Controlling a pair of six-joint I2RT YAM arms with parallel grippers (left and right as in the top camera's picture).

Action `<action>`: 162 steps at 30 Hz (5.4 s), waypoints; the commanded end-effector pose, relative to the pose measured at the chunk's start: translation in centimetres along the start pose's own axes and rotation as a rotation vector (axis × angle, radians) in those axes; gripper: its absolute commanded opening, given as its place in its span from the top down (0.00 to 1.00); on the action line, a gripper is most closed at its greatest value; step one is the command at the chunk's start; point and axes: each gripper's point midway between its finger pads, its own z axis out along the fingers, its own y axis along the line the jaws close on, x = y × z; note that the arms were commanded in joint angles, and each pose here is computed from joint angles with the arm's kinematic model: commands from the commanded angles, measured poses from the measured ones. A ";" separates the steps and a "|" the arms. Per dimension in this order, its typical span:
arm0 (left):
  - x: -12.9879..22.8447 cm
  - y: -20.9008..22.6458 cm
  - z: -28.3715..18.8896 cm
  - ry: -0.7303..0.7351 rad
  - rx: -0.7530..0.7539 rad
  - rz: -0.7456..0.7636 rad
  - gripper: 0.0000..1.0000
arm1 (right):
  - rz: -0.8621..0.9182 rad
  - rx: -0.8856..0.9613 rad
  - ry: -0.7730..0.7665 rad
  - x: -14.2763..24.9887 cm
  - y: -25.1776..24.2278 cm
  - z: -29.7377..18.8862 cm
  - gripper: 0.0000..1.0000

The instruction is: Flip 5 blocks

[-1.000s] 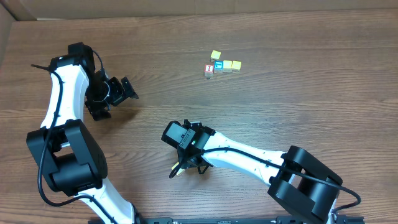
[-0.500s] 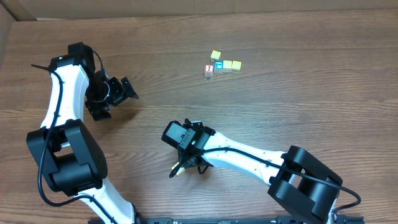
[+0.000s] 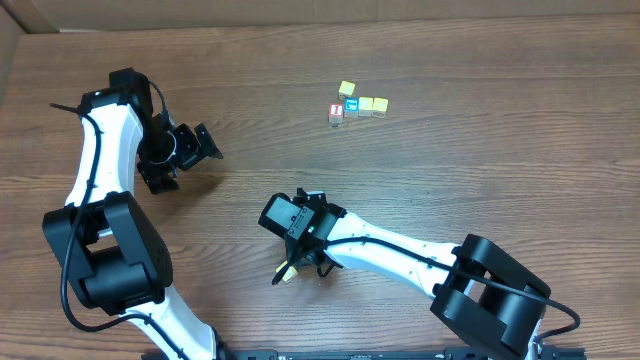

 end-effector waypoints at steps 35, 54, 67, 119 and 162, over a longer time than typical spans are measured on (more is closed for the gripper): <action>-0.3 -0.4 -0.1 -0.009 0.001 0.019 0.00 | 0.055 0.019 -0.021 -0.4 -0.2 0.1 0.59; -0.3 -0.4 -0.1 -0.009 0.001 0.018 0.00 | 0.085 0.024 -0.084 -3.5 -0.1 -2.3 0.50; -0.3 -0.4 -0.1 -0.009 0.001 0.018 0.00 | 0.053 0.042 -0.018 -2.5 0.7 -5.3 0.58; -0.3 -0.4 -0.1 -0.009 0.001 0.018 0.00 | 0.151 0.039 0.096 0.4 -2.0 -0.7 0.96; -0.3 -0.4 -0.1 -0.009 0.001 0.018 0.00 | 0.010 -0.112 -0.004 -5.5 0.9 -7.6 0.96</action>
